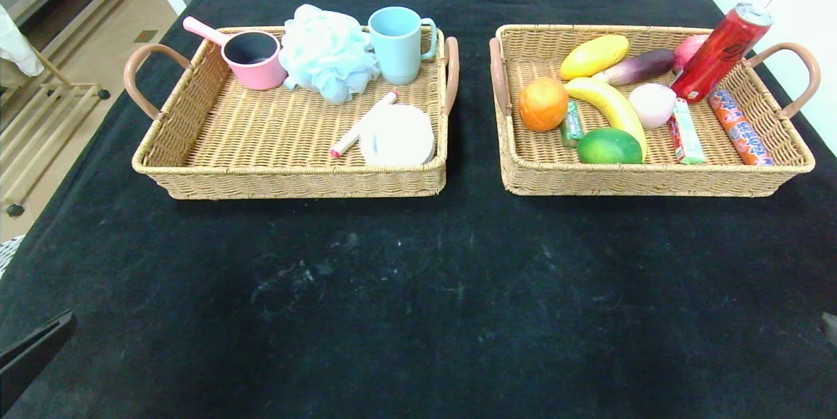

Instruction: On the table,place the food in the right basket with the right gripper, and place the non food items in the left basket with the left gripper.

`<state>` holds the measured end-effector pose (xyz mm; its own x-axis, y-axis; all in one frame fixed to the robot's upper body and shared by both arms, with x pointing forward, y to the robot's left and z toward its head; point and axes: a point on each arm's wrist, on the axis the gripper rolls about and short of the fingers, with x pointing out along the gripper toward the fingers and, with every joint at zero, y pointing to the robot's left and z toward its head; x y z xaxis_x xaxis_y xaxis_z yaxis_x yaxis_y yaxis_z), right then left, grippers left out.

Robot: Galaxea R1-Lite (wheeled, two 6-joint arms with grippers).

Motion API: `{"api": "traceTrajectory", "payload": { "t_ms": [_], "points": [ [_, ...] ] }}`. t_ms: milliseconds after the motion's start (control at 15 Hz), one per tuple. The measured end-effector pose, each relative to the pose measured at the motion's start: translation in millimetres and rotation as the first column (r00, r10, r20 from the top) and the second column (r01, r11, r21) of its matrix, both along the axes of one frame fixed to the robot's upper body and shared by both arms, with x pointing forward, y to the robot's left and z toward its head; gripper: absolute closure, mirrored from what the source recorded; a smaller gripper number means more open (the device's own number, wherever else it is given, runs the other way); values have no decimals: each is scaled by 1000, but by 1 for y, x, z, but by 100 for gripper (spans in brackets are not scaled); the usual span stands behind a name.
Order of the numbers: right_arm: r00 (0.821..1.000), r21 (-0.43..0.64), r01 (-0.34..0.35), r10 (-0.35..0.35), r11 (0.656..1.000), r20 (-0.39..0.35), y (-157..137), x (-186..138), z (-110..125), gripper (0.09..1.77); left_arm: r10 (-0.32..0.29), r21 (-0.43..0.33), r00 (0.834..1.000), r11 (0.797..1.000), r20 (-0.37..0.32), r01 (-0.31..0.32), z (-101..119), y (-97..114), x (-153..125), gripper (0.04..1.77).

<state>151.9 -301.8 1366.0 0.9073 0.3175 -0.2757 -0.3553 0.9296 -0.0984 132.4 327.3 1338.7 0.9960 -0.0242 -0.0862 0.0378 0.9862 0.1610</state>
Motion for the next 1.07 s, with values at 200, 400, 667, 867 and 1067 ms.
{"api": "traceTrajectory", "payload": {
  "t_ms": [200, 400, 667, 867, 1067],
  "points": [
    [1000, -10, -7, 7, 1000, 26, -12, -14, -3, 16, 3, -12, 1000, 1000, -3, -3, 0, 4, -12, 9],
    [998, 3, -65, 65, 998, -18, -28, -44, -6, 16, 8, -32, 1000, 999, 5, -8, 0, 7, -24, 9],
    [997, 48, -77, 78, 996, -27, -44, -102, 0, 16, 30, -38, 999, 999, -20, -31, 4, 12, -52, 9],
    [998, 63, -15, 11, 998, 65, -47, -129, 1, 16, 6, -50, 1000, 999, 21, -5, 11, 13, -83, 9],
    [994, 55, 9, -14, 998, 106, -44, -144, -5, 16, -2, -60, 1000, 998, 19, 3, 8, 14, -108, 9]
  ]
}}
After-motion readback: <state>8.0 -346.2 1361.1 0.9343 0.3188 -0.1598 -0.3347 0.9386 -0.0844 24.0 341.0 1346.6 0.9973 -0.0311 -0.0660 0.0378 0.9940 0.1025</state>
